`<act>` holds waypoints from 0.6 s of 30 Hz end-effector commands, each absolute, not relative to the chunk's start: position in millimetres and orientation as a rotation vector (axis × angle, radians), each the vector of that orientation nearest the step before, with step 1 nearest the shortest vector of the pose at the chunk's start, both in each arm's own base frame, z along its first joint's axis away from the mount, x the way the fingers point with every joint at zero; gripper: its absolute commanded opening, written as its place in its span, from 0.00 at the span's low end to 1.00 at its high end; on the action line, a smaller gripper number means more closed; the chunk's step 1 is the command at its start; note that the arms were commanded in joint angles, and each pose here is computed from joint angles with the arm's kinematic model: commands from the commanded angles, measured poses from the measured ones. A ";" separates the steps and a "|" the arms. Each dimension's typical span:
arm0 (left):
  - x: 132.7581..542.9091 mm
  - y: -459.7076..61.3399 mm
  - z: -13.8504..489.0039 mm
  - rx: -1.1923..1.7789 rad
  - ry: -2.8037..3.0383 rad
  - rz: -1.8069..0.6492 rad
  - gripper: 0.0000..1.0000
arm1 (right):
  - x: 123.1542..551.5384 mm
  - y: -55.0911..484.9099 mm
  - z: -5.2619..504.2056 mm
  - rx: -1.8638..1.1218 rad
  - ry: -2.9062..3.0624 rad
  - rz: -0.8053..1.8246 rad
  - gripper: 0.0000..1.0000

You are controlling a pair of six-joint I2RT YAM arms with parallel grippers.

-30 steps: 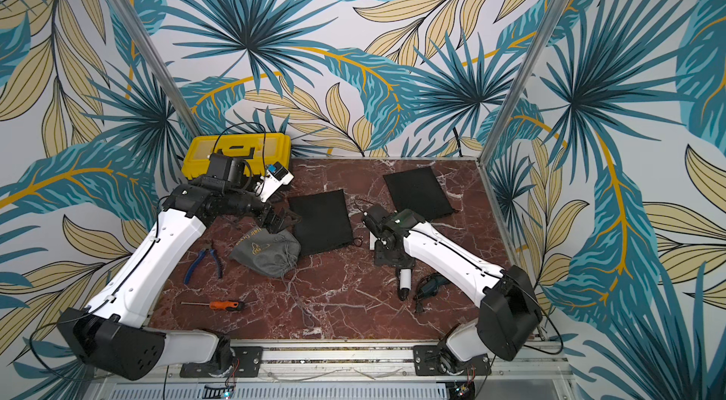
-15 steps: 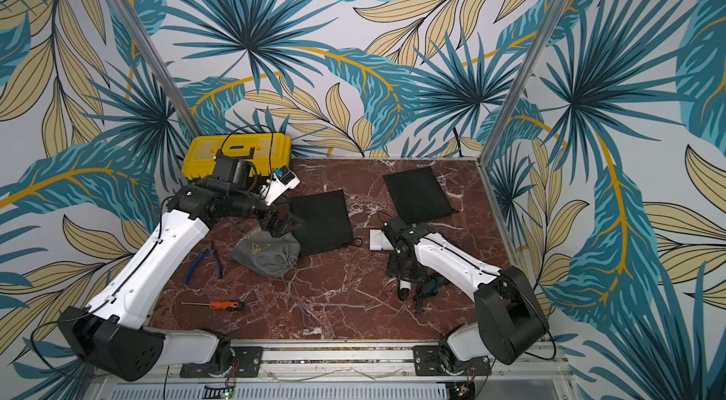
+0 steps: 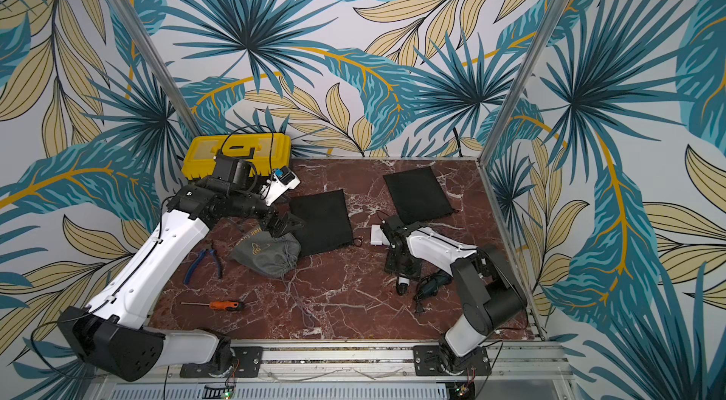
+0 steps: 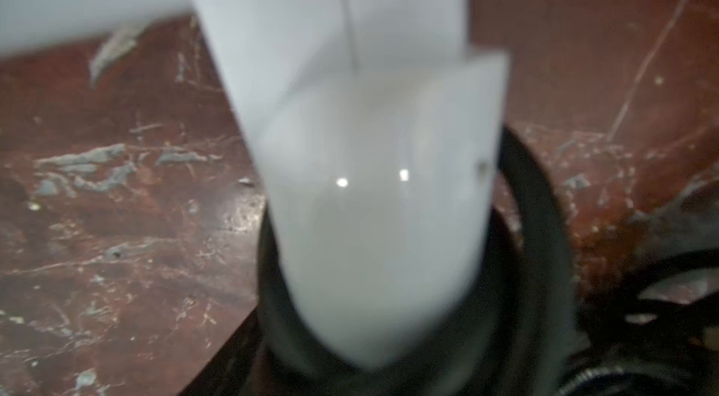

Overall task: Pack away hair dryers
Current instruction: Pick up the hair dryer from the center of the board.

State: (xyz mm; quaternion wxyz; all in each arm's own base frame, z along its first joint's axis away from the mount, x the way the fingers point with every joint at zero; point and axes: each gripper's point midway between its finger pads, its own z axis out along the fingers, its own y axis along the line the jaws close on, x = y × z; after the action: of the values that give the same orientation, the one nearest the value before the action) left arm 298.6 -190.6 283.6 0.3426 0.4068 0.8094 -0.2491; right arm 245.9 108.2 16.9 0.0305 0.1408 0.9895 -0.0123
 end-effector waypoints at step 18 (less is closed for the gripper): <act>341.4 -185.6 352.5 0.907 2.002 -0.508 1.00 | 257.9 137.8 122.3 0.035 2.737 0.174 0.00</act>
State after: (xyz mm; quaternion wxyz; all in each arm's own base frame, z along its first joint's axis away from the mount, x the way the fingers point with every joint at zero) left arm 328.8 -186.5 320.0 0.3846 0.3743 0.8159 -0.2151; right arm 251.4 123.4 90.4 0.1504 0.0681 0.9848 0.0534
